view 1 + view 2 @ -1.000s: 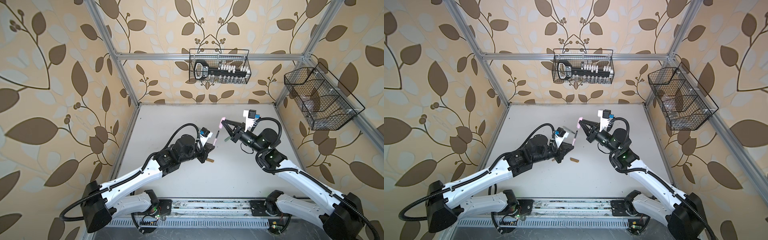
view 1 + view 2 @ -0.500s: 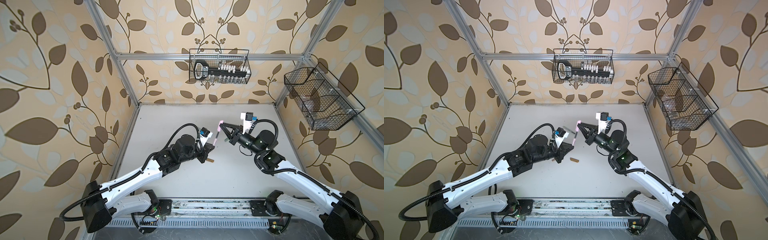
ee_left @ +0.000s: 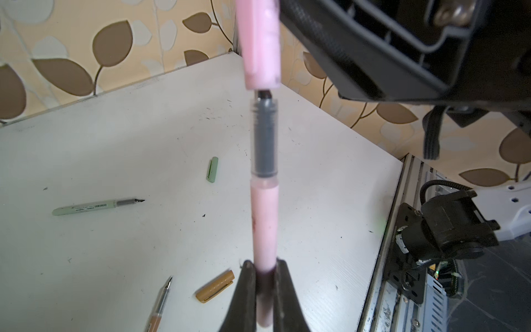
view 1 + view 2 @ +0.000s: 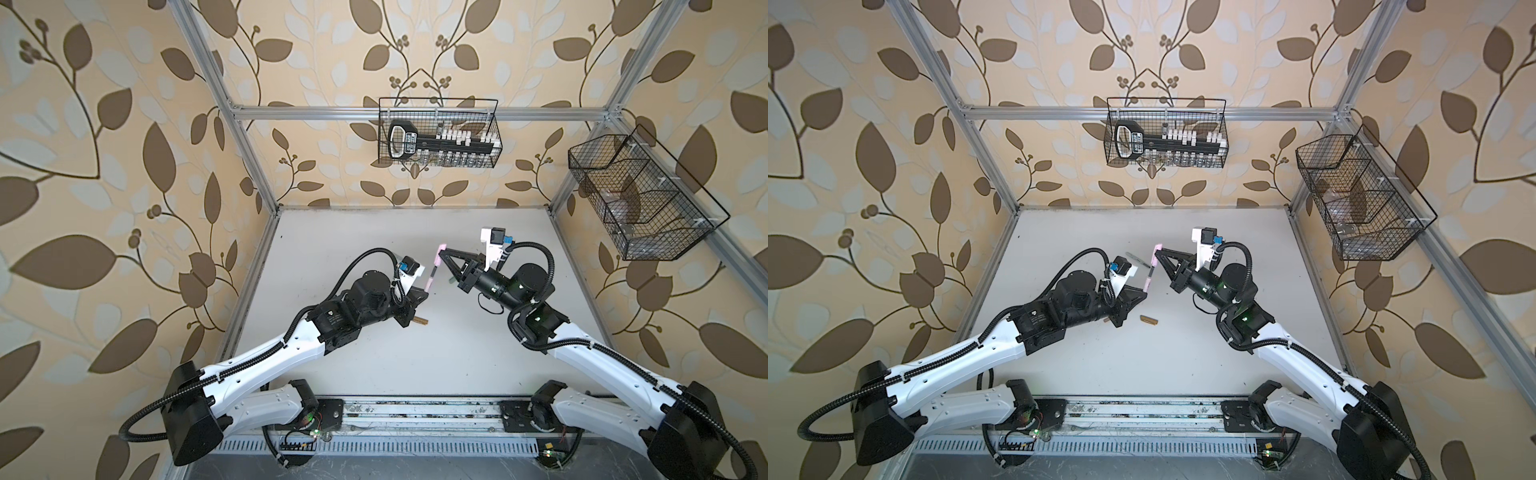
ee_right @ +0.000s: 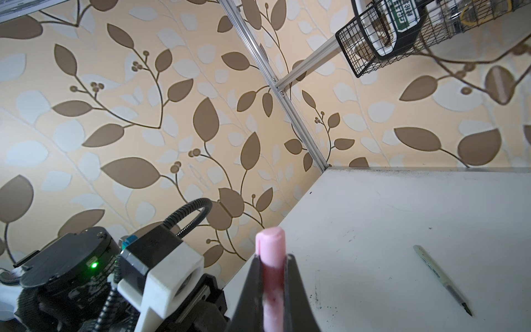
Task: Insert pens into pen caps
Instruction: Put on the pen cap to the pen.
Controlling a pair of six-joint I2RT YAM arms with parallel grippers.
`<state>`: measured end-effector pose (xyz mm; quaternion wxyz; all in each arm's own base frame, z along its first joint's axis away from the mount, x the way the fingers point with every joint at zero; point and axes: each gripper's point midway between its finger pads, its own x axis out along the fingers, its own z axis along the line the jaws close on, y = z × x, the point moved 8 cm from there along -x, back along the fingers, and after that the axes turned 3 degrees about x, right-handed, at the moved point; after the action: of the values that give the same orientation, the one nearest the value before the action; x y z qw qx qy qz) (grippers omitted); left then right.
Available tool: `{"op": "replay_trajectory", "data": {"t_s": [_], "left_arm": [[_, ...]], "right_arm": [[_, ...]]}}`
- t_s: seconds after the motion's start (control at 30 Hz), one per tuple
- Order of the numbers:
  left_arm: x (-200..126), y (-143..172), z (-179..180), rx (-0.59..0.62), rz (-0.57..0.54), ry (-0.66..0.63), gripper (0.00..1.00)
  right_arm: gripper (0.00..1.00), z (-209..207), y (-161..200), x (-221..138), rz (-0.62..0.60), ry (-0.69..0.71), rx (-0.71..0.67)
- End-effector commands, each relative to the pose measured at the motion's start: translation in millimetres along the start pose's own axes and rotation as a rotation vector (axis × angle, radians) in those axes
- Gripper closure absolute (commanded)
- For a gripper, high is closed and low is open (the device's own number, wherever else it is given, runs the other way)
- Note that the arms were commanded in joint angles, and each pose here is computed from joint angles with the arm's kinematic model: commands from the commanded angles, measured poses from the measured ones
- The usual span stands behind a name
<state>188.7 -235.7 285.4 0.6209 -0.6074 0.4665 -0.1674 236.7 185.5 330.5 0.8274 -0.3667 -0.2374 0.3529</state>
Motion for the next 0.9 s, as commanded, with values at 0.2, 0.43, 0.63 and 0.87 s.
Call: {"op": "replay_trajectory", "data": {"t_s": [0.2,0.43,0.63,0.87], "left_arm": [[-15.4,-21.4,-2.6,0.018,-0.145,-0.020,0.96],[-16.5,-25.2,-4.2,0.018,-0.157,-0.007,0.96],[-18.1,-31.1,-6.6,0.031,-0.166,0.008,0.96],[-22.6,-34.2,-5.9,0.046,-0.182,-0.009,0.96]], "right_arm": [[0.94,0.3,2.8,-4.6,0.008,0.019,0.002],[0.94,4.4,5.7,-6.9,0.002,0.014,-0.007],[0.94,2.1,14.2,1.1,0.037,0.023,0.001],[0.94,-1.3,13.5,3.0,0.088,0.096,-0.020]]}}
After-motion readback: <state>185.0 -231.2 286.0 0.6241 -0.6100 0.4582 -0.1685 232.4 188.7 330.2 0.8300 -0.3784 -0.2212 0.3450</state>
